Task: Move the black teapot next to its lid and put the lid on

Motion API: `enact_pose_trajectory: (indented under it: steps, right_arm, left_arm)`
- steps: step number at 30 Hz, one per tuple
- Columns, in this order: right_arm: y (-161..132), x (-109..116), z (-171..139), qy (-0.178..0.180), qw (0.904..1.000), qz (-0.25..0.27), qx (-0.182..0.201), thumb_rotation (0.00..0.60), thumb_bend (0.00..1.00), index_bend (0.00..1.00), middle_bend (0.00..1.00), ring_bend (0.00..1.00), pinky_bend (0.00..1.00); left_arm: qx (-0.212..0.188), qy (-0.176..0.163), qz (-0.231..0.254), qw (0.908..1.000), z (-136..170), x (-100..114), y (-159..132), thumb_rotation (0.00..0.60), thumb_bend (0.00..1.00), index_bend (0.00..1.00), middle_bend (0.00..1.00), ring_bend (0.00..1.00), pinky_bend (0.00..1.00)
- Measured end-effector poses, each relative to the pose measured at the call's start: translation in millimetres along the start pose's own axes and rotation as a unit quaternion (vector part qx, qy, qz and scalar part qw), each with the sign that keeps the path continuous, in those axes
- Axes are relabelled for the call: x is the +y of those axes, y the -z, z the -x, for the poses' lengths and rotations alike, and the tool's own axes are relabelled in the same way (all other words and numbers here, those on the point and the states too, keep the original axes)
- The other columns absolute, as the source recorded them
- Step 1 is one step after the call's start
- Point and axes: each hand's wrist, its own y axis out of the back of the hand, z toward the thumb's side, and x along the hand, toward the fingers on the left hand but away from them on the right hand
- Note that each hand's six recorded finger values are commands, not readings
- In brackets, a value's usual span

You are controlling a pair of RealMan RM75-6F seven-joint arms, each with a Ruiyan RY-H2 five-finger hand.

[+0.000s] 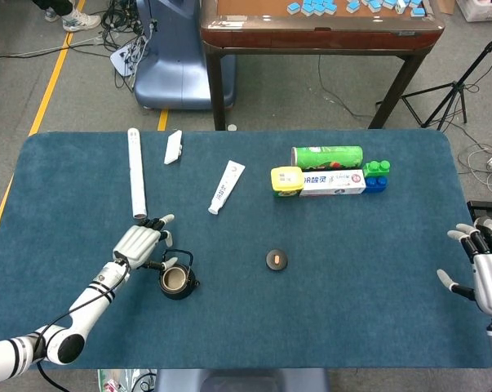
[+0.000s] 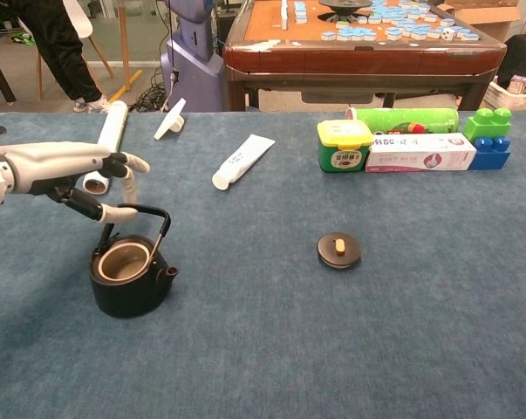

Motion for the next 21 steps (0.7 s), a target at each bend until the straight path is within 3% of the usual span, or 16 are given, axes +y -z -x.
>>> enact_pose_trajectory:
  steps: [8,11,16,21]
  right_arm:
    - [6,1,-4,0.003,1.0,0.002,-0.007,0.6,0.19,0.29,0.24,0.15,0.25]
    - [8,3,-5,0.006,0.9999,0.003,-0.01,0.6,0.19,0.29,0.24,0.15,0.25]
    - [10,3,-7,0.008,0.9998,0.003,-0.015,0.6,0.19,0.29,0.24,0.15,0.25]
    - [11,5,-8,0.012,0.9998,0.004,-0.018,0.6,0.19,0.29,0.24,0.15,0.25]
  left_arm:
    - [-0.008,-0.001,0.005,0.9999,-2,-7,-7,0.388,0.3,0.49,0.09,0.1,0.11]
    - [-0.01,0.0,0.007,0.9999,-4,-9,-10,0.504,0.3,0.53,0.11,0.1,0.11]
    - [-0.012,-0.003,0.011,0.9999,-7,-10,-13,0.594,0.3,0.57,0.13,0.11,0.11]
    - [-0.012,-0.012,0.023,0.9996,-9,-9,-14,0.6,0.31,0.64,0.18,0.13,0.11]
